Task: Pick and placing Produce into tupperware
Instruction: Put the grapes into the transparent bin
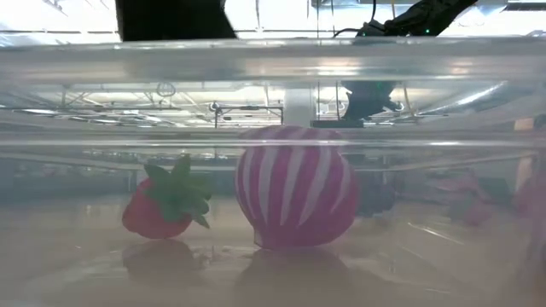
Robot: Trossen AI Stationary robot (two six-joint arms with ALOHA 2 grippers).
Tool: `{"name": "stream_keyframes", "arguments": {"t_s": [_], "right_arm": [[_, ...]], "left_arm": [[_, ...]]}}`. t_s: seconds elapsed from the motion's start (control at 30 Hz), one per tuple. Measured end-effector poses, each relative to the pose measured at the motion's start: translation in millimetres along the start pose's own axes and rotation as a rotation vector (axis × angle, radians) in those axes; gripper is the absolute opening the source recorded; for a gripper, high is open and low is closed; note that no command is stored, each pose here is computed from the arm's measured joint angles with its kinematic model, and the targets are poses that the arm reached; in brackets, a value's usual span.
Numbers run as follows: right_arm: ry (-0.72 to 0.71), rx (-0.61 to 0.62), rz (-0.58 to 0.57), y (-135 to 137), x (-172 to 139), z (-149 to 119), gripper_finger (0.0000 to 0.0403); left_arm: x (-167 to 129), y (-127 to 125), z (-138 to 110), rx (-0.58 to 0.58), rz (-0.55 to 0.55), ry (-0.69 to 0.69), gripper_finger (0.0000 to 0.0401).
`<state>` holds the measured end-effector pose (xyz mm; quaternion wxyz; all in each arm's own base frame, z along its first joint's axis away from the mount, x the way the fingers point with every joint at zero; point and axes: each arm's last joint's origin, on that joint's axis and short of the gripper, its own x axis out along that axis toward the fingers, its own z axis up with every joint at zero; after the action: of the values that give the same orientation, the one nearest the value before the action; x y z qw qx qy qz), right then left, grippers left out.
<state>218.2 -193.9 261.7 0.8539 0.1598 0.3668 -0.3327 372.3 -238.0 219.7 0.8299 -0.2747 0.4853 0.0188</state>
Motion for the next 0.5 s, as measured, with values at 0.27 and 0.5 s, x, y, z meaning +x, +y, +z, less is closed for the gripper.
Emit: {"name": "stream_keyframes", "arguments": {"t_s": [0.27, 0.5], "right_arm": [[0.000, -0.001, 0.003, 0.5, -0.1, 0.0, 0.0187], [-0.009, -0.020, 0.096, 5.1, -0.1, 1.0, 0.0187]], "left_arm": [[-47.7, 5.8, 4.3, 0.192, 0.116, -0.055, 0.0287], [-88.5, 35.2, 9.4, 0.436, 0.465, -0.081, 0.0267]]}}
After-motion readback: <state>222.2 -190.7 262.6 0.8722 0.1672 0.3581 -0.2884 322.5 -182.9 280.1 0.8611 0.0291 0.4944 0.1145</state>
